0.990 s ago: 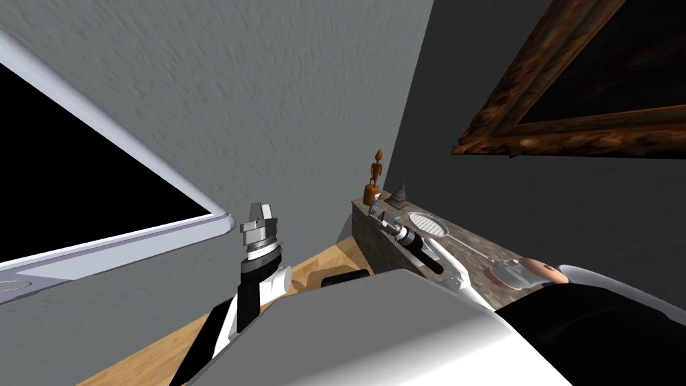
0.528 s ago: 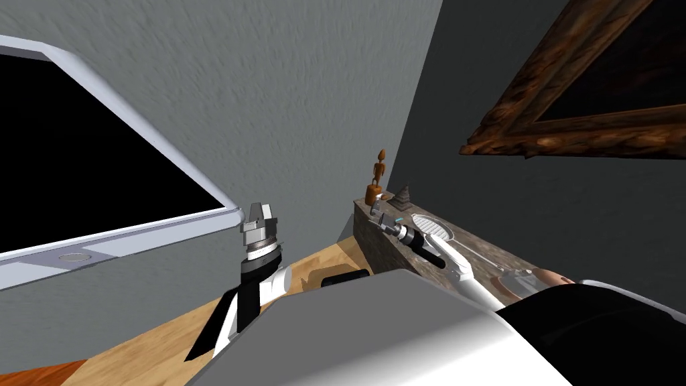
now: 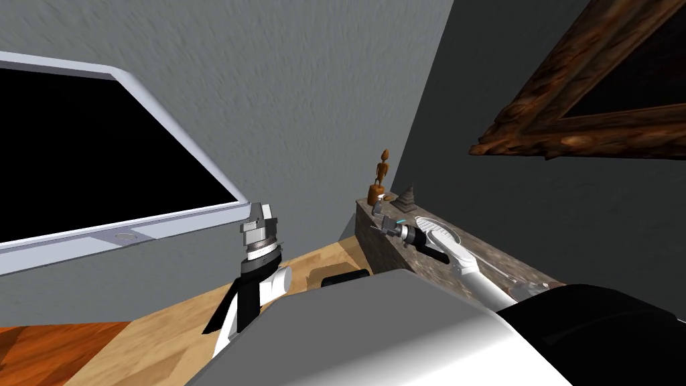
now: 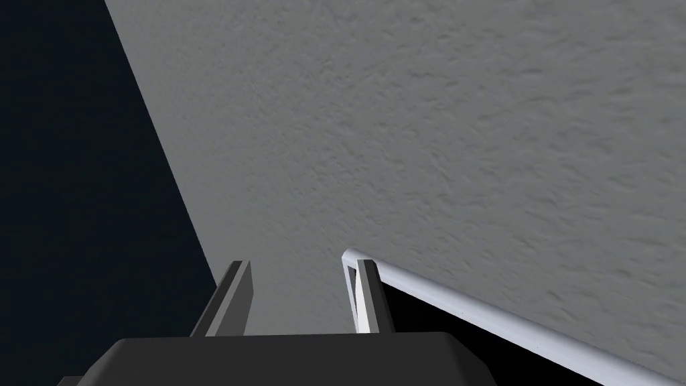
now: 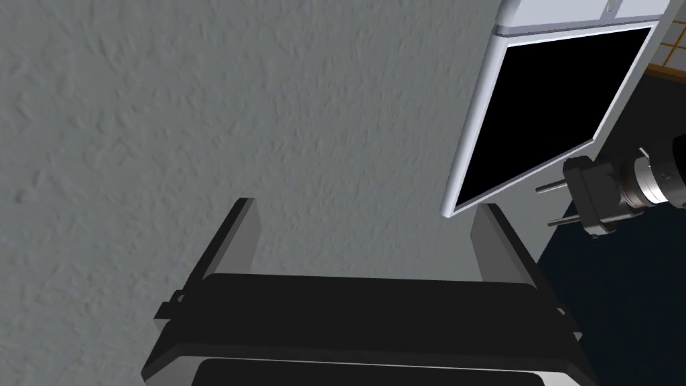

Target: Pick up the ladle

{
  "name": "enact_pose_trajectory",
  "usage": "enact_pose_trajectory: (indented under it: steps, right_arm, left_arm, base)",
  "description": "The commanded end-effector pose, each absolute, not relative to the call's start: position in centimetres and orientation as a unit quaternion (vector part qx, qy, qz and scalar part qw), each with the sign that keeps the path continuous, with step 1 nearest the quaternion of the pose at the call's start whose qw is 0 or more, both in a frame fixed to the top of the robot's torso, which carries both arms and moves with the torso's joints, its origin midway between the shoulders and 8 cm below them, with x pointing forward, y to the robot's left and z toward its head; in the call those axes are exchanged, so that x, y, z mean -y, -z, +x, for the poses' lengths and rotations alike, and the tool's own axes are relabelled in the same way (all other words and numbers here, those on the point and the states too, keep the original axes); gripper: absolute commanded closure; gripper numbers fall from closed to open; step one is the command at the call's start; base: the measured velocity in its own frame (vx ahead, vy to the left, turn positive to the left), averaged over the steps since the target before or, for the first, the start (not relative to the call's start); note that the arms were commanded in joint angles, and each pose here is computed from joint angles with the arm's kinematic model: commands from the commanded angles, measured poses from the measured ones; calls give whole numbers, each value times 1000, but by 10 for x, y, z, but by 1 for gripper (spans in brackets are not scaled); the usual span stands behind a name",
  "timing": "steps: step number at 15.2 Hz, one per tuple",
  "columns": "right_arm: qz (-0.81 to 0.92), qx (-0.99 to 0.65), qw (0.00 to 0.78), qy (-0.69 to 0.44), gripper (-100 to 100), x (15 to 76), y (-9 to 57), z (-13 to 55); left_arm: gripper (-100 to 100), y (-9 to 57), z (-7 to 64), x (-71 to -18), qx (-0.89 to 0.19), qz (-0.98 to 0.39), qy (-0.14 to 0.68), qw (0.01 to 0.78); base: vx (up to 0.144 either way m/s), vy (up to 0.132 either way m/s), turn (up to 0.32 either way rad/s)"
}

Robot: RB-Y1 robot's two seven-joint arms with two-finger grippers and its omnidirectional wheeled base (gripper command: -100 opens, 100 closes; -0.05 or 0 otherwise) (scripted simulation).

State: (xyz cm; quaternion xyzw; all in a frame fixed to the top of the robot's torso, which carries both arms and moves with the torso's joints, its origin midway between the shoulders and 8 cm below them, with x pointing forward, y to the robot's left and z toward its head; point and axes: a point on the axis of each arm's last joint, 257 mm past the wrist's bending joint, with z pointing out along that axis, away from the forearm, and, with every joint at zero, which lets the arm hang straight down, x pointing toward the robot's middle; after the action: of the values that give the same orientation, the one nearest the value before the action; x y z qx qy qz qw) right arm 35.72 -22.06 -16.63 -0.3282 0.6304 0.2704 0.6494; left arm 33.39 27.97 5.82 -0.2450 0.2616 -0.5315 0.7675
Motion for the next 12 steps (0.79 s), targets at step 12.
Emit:
enact_pose_trajectory:
  steps: [12]
  right_arm:
    - [-456, -691, 537, -160, -100, 293, 241, 358]
  left_arm:
    - [0, -58, 334, -280, -262, -245, 532, 767]
  base:
    - [-32, -34, 132]
